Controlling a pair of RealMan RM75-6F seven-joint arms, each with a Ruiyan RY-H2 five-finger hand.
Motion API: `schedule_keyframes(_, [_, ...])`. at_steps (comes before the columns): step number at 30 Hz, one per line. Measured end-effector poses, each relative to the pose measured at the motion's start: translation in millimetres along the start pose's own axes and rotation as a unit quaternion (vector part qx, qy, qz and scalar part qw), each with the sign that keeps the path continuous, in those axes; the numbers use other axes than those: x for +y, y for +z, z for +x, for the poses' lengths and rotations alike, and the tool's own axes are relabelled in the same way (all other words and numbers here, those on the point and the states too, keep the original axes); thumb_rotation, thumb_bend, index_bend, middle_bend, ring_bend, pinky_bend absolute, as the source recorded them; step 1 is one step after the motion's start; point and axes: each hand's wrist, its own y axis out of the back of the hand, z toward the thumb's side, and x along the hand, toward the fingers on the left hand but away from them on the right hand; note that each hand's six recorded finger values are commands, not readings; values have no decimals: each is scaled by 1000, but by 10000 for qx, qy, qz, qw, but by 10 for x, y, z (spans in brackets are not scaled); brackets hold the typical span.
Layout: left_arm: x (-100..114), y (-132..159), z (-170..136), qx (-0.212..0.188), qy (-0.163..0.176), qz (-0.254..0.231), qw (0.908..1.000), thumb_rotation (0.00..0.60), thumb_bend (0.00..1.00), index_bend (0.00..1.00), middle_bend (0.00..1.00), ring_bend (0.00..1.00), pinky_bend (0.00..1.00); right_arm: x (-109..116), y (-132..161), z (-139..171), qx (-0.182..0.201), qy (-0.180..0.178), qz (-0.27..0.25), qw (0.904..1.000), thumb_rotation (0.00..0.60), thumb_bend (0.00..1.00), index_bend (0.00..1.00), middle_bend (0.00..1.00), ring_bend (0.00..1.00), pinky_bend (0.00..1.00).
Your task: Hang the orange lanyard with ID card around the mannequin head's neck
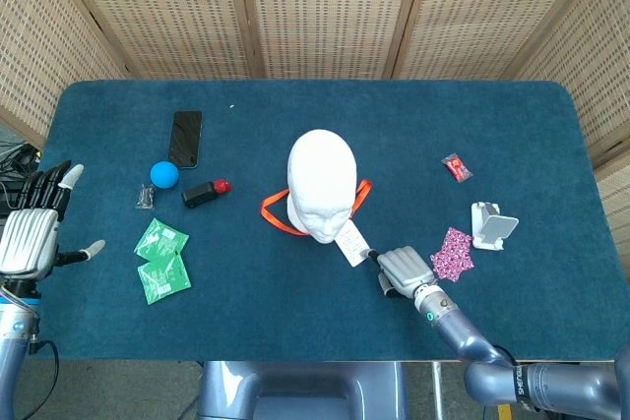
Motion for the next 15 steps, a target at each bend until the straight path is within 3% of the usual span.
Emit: schedule_keyframes(15, [-4, 14, 3, -23, -17, -22, 10000, 600, 0, 0, 0, 0, 0, -150, 171, 227, 241, 601, 389, 9971, 600, 870, 226, 808, 760, 914])
